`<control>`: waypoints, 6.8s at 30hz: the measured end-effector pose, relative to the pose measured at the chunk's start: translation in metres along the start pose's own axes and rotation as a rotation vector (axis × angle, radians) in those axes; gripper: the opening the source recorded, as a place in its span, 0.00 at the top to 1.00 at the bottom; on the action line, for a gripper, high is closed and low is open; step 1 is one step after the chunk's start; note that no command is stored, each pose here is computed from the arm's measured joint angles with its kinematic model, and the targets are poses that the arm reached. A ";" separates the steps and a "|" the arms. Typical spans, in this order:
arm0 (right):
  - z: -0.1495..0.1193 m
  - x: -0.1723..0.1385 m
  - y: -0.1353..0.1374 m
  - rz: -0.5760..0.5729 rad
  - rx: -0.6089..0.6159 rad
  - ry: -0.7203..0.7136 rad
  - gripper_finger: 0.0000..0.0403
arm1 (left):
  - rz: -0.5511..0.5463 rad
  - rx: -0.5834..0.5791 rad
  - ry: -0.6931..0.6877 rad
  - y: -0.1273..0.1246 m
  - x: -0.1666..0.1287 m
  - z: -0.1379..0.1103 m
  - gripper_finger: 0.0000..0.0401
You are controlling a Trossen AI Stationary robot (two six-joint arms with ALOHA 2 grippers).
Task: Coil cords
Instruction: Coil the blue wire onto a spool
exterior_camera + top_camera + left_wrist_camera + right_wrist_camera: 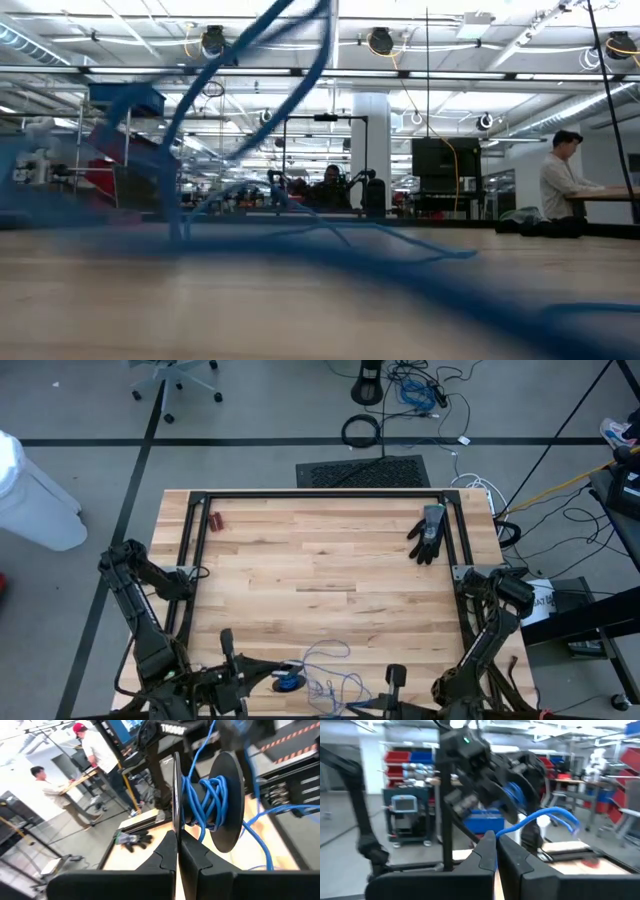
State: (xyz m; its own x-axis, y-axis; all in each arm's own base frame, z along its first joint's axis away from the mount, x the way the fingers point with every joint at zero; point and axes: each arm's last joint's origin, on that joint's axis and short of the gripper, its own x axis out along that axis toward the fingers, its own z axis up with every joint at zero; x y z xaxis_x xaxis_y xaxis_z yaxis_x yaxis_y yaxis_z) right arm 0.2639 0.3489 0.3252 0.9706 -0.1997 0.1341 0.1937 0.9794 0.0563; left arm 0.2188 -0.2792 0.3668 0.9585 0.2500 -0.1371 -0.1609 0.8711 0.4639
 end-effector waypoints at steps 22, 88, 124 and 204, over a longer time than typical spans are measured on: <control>0.024 0.076 -0.017 0.153 0.064 -0.122 1.00 | 0.102 0.054 0.083 0.003 0.044 -0.014 0.98; 0.039 0.007 0.042 0.145 -0.034 0.195 1.00 | 0.129 0.120 0.223 0.010 0.056 -0.042 0.98; 0.053 0.002 0.015 -0.342 -0.358 0.173 1.00 | -0.072 0.121 0.166 0.001 0.024 -0.030 0.98; -0.059 0.147 -0.029 -0.223 -0.321 0.347 0.68 | -0.013 -0.163 0.131 0.057 0.010 -0.012 0.98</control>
State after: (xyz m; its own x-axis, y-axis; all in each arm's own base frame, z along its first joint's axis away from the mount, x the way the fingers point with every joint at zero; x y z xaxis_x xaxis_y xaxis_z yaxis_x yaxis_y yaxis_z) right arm 0.4099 0.2925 0.2846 0.8803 -0.4367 -0.1854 0.3823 0.8844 -0.2676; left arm 0.2163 -0.2221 0.3814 0.9236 0.2823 -0.2595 -0.1952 0.9286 0.3154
